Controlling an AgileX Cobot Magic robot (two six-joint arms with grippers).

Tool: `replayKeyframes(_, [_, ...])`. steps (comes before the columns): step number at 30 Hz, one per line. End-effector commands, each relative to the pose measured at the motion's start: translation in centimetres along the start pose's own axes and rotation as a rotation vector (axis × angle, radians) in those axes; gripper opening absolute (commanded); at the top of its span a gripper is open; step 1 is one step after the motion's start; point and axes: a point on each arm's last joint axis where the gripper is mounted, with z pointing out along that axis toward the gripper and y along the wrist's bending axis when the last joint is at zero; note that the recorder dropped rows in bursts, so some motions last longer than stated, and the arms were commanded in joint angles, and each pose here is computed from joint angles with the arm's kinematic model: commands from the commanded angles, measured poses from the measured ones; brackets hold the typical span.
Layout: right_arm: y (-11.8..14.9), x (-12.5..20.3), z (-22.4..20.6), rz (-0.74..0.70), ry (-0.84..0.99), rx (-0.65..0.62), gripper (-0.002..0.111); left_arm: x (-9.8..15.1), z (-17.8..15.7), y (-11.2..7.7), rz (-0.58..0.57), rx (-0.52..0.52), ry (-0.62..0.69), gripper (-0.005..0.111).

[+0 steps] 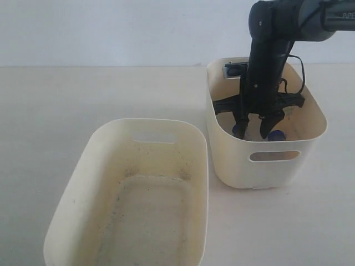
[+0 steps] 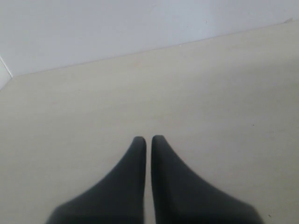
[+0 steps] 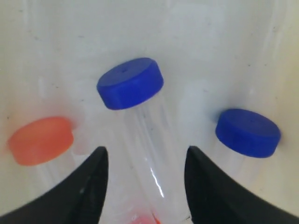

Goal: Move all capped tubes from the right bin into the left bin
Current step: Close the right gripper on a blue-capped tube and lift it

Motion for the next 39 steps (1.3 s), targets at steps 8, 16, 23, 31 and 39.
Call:
replayKeyframes(8, [-0.3,-0.7,3.4,-0.030,0.045,0.046,0.047,-0.1,0.0,0.0,-0.012,0.002,-0.007,0.004])
replayKeyframes(16, [-0.8,-0.6,3.6,-0.048,0.064,0.098,0.046,-0.1,0.0,0.0,-0.012,0.002,-0.007,0.004])
replayKeyframes(23, [-0.8,-0.5,3.7,-0.041,0.081,0.102,0.000,-0.1,0.0,0.0,-0.012,0.002,-0.007,0.004])
replayKeyframes(31, [-0.8,-0.1,-0.2,-0.040,-0.009,0.085,0.000,-0.1,0.0,0.0,-0.012,0.002,-0.007,0.004])
replayKeyframes(39, [-1.0,2.2,-9.3,-0.042,-0.224,0.046,0.000,-0.1,0.0,0.0,-0.012,0.002,-0.007,0.004])
